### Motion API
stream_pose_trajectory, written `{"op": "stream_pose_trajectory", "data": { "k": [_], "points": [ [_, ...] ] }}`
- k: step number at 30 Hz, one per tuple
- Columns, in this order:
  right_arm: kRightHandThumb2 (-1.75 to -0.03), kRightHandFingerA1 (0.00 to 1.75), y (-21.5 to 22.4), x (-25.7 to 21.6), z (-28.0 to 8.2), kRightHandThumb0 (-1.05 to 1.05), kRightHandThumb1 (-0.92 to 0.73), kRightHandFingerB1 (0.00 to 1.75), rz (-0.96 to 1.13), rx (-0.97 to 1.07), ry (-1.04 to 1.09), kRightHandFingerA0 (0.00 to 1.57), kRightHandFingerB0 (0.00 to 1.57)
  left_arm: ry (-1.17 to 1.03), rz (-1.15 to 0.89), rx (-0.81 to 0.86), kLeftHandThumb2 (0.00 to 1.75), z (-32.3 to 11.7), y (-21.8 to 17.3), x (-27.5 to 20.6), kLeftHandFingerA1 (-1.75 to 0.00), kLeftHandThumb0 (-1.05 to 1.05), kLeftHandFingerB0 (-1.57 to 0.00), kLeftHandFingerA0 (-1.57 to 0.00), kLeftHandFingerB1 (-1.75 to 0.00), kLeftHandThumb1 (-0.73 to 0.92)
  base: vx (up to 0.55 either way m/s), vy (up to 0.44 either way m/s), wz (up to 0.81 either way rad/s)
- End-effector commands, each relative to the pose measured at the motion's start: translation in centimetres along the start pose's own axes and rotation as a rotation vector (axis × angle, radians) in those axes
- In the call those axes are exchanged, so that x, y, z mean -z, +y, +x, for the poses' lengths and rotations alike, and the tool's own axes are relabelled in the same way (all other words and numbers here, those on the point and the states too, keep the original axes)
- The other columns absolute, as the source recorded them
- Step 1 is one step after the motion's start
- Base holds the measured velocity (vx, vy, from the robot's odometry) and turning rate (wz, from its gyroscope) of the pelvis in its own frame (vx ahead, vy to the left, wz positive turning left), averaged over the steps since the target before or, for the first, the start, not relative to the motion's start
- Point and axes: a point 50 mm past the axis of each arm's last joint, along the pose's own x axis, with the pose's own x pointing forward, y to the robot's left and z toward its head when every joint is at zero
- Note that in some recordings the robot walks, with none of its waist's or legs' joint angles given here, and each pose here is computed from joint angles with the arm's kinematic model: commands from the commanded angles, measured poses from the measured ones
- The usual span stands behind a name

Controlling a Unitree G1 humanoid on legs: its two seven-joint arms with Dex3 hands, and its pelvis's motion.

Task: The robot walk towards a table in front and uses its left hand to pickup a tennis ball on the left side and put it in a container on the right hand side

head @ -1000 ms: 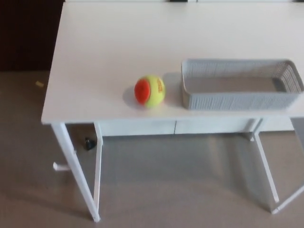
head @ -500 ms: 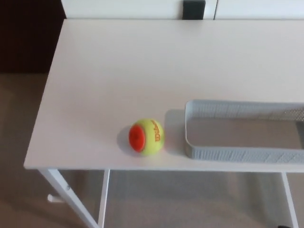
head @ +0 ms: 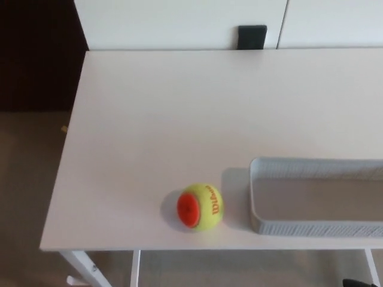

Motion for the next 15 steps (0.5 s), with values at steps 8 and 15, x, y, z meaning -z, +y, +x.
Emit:
{"op": "stream_pose_trajectory", "data": {
  "k": [8,15],
  "points": [
    [-0.73,0.54,-0.29,0.39,0.02,-0.07,-0.71,0.45,-0.016,0.019,0.034,0.16,0.06,0.015,-0.004,-0.02,0.54,-0.19,0.42,0.19,-0.32,-0.27,-0.28,-0.35,-0.3,0.45,0.01,-0.022,0.0],
    [-0.75,0.58,-0.04,-0.01,0.42,-0.06,-0.71,0.46,-0.016,0.019,0.026,0.17,0.06,-0.001,-0.023,-0.039,0.55,0.01,0.86,-0.27,-0.33,-0.27,-0.24,-0.31,-0.3,0.46,0.0,0.0,0.0]
  ]
}}
